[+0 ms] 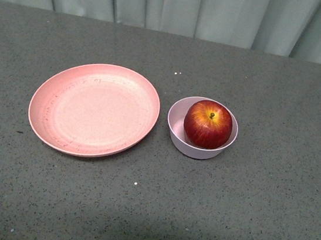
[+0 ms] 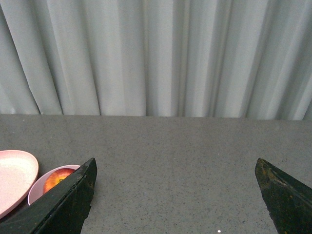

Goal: Move apple from plate to bowl

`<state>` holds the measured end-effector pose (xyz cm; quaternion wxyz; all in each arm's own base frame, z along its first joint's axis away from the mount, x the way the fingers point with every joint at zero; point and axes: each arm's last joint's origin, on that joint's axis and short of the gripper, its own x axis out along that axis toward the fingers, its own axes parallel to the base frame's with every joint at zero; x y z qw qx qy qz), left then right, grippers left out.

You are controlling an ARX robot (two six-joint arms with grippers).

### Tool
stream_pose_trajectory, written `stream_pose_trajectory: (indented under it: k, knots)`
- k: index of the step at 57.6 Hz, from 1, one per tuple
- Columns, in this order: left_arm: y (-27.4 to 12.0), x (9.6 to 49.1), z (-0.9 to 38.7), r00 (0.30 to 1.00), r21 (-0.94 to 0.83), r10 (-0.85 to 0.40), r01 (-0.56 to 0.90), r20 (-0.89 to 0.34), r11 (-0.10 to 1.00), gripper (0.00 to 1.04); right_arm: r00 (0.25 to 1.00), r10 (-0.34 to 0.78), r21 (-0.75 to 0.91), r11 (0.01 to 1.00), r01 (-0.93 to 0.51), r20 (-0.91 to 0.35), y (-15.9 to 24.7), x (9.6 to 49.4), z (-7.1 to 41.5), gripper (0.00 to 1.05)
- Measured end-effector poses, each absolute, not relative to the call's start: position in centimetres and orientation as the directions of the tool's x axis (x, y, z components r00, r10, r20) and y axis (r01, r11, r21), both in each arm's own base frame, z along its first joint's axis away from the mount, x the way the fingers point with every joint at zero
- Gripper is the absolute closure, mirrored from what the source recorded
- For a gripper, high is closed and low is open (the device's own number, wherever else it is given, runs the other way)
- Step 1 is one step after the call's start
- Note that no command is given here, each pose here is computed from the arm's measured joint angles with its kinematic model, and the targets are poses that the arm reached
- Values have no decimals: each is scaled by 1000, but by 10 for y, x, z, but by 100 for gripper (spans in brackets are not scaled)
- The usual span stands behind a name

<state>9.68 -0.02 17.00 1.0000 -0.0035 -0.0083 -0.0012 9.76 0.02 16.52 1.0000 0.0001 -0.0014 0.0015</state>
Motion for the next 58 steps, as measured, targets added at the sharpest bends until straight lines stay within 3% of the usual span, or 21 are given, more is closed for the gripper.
stream_pose_trajectory:
  k: [20,58]
  knots:
    - [0,97,170,1000,-6,-2,2,17,1000,5,1000,3,0,1000,-3,3,0,98,165,9]
    - [0,97,170,1000,-4,-2,2,17,1000,7,1000,3,0,1000,-3,3,0,98,165,9]
